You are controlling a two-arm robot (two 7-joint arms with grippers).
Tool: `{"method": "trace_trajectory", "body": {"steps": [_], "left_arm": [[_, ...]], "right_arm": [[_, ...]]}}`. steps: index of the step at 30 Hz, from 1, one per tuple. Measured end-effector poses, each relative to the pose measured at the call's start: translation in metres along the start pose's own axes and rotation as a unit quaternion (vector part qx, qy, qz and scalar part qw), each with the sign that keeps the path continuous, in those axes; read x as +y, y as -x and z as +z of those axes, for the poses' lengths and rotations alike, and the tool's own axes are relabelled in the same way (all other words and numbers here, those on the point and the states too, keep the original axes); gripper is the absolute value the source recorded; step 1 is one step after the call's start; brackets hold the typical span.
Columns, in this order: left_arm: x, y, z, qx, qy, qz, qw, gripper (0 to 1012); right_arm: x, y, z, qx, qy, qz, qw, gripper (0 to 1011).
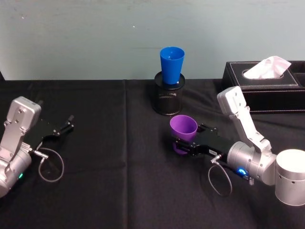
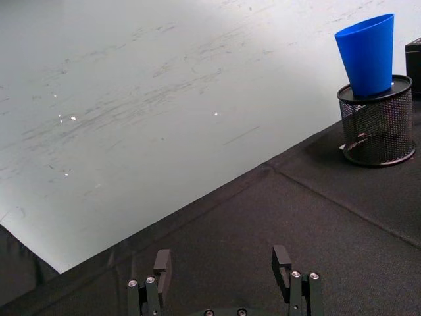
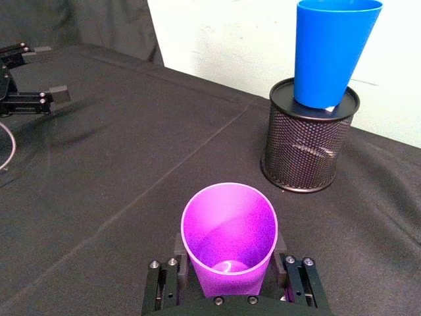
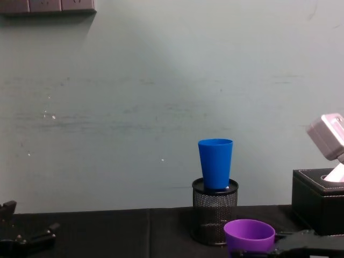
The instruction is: Pick up one cup with a gripper and tap it against the other cup.
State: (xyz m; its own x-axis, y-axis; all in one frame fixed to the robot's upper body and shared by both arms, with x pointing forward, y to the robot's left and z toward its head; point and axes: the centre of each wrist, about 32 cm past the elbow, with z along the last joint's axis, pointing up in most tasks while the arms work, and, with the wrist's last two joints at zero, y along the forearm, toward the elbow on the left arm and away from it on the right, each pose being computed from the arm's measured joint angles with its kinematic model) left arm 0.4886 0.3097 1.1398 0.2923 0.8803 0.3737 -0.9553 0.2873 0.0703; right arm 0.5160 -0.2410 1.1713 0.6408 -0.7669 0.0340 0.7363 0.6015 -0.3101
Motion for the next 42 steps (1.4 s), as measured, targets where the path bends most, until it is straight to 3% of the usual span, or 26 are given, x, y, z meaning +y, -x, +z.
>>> {"method": "trace_trajectory", "body": {"steps": [12,23,29,34,42], "left_arm": [[0.0000,0.0000,0.0000,0.000,0.000,0.000,1.0000,1000],[0.0000,0.0000,0.0000,0.000,0.000,0.000,1.0000,1000],[0.0000,0.0000,0.0000,0.000,0.000,0.000,1.0000,1000],[0.0000,0.0000,0.0000,0.000,0.000,0.000,1.0000,1000],[0.0000,0.0000,0.0000,0.000,0.000,0.000,1.0000,1000]], "right_arm": [[0.003,0.001,0.000,-0.003,0.004,0.004,1.0000,726],[0.004,0.001,0.001,0.000,0.011,0.001,0.9999,990],[0.003,0.002,0.002,-0.004,0.010,-0.005,0.9999,1003],[-0.002,0.007,0.009,-0.034,-0.009,-0.022,0.9992,1003],[-0.011,0.008,0.020,-0.046,-0.039,-0.040,0.9974,1003]]}}
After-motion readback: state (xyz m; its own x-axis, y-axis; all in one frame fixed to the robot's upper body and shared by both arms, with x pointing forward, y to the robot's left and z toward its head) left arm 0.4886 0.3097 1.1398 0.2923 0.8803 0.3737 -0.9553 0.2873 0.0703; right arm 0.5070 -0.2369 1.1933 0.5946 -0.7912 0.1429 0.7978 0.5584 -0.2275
